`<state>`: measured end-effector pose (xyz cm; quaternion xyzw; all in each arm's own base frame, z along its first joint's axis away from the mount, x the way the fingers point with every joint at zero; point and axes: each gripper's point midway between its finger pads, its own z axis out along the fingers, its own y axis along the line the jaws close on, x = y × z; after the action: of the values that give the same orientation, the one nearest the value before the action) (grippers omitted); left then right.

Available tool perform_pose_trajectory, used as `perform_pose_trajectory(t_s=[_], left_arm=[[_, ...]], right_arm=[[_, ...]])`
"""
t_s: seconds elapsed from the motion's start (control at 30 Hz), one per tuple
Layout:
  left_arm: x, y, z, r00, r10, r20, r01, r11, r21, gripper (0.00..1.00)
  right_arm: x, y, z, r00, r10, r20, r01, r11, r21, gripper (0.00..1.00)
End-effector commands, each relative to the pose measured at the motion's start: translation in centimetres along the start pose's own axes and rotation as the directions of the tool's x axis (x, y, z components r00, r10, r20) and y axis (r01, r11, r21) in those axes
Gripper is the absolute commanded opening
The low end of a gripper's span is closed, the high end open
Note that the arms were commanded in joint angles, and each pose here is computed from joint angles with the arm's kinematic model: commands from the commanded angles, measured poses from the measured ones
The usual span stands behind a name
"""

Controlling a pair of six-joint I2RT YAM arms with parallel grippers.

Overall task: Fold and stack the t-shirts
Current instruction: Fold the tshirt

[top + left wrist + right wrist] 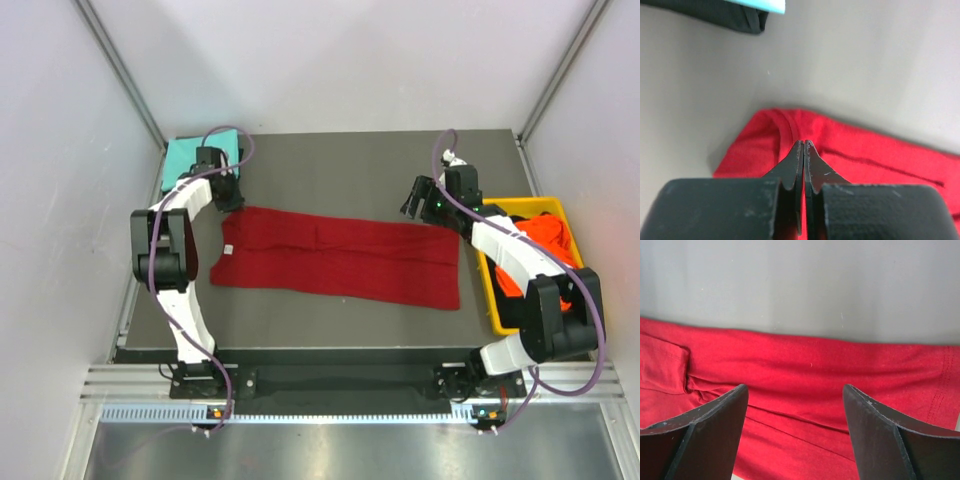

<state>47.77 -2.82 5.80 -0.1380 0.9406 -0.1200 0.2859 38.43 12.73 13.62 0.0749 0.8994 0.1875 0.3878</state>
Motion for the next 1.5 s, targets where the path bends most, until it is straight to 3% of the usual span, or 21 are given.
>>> perform_pose_trajectory(t_s=[0.0,0.23,0.47,0.6,0.63,0.67,0.8,1.0,1.27,1.47], left_arm=[[-1.7,0.4,1.3,0.999,0.018,0.039,-0.017,1.000,-0.024,0.00],[-1.1,2.8,2.6,0.999,0.035,0.021,-0.032,0.991,-0.134,0.00],[-2.2,2.1,1.9,0.997,0.052,0.064,-0.044,0.993,-0.114,0.00],[-4.1,0.6,-0.3,0.991,0.056,0.124,-0.048,0.997,-0.068,0.12],[-4.2,0.6,-0.8,0.990,0.056,0.129,-0.047,0.996,-0.075,0.21],[-4.6,0.4,-1.5,0.988,0.060,0.144,-0.049,0.996,-0.080,0.24],[-5.3,1.0,-4.4,0.982,0.069,0.178,-0.044,0.989,-0.142,0.33],[-2.5,1.9,-5.1,0.989,0.060,0.132,-0.038,0.986,-0.165,0.44],[-0.4,3.1,-3.4,0.995,0.064,0.080,-0.050,0.984,-0.171,0.49],[0.8,4.4,-1.7,0.998,0.055,0.013,-0.051,0.977,-0.207,0.45]], right_arm=[[-2.7,1.8,-0.7,0.996,-0.019,0.082,0.022,0.999,-0.045,0.77],[-2.5,1.5,-0.7,0.997,-0.023,0.080,0.026,0.999,-0.038,0.77],[-2.9,1.7,-0.7,0.996,-0.019,0.090,0.023,0.999,-0.041,0.78],[-2.9,2.0,-0.8,0.996,-0.022,0.091,0.026,0.998,-0.050,0.78],[-2.9,2.0,-0.8,0.996,-0.025,0.090,0.030,0.998,-0.049,0.78],[-2.7,2.0,-0.8,0.996,-0.026,0.084,0.030,0.998,-0.048,0.78],[-2.2,2.1,-0.6,0.997,-0.028,0.074,0.032,0.998,-0.050,0.78],[-1.7,3.0,-0.6,0.997,-0.039,0.062,0.044,0.996,-0.081,0.78],[-2.2,3.4,-1.9,0.995,-0.052,0.085,0.060,0.994,-0.089,0.78],[-2.0,3.2,-2.4,0.994,-0.057,0.089,0.064,0.994,-0.084,0.79]])
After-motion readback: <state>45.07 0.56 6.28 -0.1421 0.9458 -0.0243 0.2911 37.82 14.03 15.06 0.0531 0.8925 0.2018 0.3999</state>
